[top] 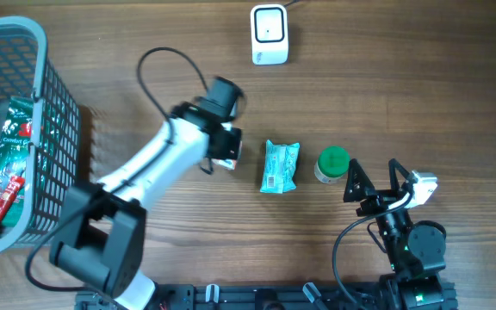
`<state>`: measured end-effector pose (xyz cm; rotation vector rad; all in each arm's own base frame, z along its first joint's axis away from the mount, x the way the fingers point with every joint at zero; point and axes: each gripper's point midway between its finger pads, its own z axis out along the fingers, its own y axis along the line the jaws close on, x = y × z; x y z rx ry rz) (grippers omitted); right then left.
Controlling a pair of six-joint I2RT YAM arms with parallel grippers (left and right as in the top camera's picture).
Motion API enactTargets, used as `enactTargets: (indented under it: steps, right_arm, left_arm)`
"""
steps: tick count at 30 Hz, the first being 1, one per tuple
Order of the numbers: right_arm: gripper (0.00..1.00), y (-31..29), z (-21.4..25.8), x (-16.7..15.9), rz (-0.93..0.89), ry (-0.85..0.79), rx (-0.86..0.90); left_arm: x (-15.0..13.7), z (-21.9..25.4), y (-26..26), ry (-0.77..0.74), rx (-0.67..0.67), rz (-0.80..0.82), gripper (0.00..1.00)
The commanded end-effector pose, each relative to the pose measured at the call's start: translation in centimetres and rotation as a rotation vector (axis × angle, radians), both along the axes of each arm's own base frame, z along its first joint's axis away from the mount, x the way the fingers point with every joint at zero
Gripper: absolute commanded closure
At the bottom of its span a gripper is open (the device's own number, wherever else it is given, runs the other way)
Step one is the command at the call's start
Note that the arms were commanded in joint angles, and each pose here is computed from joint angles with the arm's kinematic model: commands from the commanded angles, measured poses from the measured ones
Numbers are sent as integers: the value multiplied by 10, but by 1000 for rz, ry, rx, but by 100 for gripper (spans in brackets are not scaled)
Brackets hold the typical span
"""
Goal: Scan the item barcode
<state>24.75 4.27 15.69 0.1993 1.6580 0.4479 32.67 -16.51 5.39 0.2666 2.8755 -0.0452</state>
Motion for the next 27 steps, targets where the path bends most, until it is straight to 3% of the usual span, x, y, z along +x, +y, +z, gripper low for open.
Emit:
enactTargets:
  steps: [1,11,15,21,27]
  right_arm:
    - [0,-1,0,0,-8,-5,-18]
    - [0,-1,0,0,-8,-5,-19]
    - [0,-1,0,0,-8,-5,-18]
    - [0,-1,0,0,-8,-5,-18]
    - [0,-1,0,0,-8,-5,-18]
  left_arm:
    - [12,14,7,-241,278,131,96]
    - [-2,3,-39,-439,494,-20,96]
    - [-6,-4,-46,-439,503,-45,96]
    - [-8,-6,-50,-430,484,-50,80]
    - [-12,-13,-57,-389,435,-62,71]
